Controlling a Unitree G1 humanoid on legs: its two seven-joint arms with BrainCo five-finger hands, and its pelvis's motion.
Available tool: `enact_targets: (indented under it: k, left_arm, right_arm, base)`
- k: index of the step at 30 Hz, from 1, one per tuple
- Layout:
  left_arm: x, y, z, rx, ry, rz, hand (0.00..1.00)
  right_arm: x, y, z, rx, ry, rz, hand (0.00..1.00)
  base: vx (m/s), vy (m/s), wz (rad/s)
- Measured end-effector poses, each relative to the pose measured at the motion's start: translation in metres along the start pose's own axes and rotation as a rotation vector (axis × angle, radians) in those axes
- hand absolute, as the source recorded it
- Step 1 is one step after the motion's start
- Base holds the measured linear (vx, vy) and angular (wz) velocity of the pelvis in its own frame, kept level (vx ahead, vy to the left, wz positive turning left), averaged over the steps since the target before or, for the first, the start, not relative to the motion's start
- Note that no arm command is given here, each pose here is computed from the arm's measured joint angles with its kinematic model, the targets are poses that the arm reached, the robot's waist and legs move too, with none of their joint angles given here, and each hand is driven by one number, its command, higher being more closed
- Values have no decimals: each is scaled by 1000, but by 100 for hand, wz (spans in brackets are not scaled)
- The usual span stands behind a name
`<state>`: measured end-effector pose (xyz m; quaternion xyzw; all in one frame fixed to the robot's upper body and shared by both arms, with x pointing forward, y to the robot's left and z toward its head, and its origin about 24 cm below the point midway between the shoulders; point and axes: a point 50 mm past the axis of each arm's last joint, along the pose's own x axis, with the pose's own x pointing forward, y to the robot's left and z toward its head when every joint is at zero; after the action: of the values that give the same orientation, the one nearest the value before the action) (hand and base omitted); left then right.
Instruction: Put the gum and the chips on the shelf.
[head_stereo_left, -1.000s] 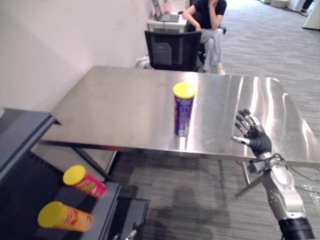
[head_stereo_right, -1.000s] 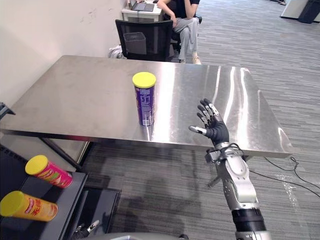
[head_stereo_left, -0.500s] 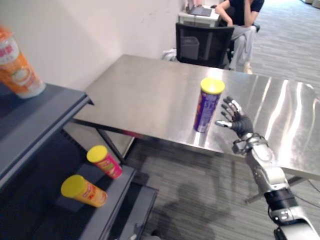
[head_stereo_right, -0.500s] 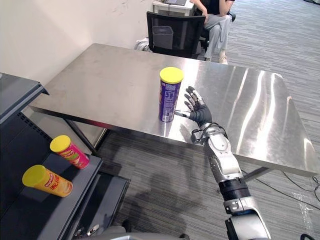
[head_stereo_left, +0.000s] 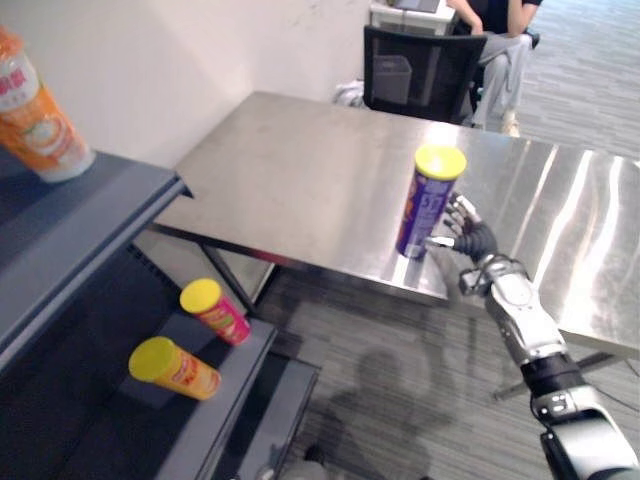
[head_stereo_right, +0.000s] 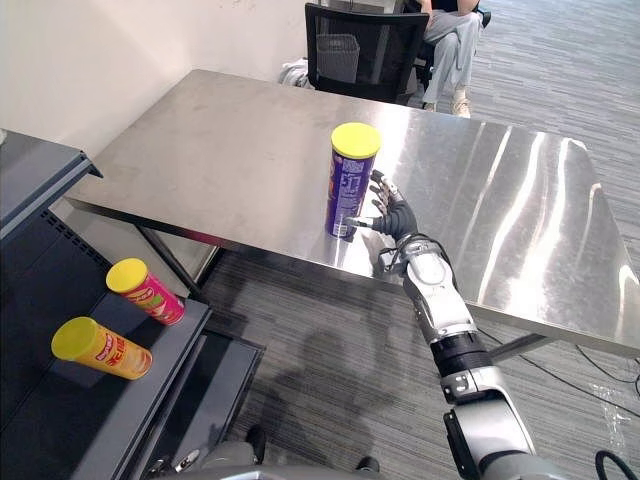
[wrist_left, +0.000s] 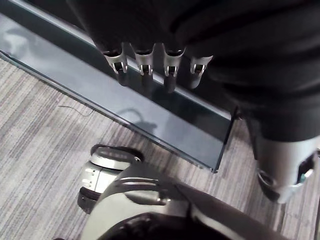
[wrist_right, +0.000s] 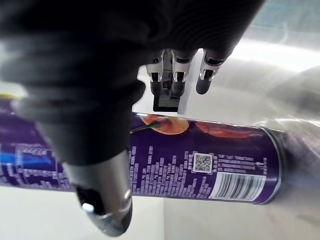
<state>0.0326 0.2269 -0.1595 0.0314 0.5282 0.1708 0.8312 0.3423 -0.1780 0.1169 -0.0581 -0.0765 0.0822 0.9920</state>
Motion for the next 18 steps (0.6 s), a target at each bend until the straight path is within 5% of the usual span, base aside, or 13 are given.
enact_targets:
  k: [12,13,18]
  left_arm:
    - [-1,-4,3,4,-20,-20,0]
    - [-1,-5,3,4,-19,-20,0]
    - [-1,-5,4,2,-21,-21,0]
  right_arm:
    - [9,1,7,-32,-12,10,0]
    - [11,1,10,-33,-22,11,100]
    - [16,1,19,-38,-46,9,100]
  base:
    - [0,9,4]
    - [5,21,6]
    - [12,24,5]
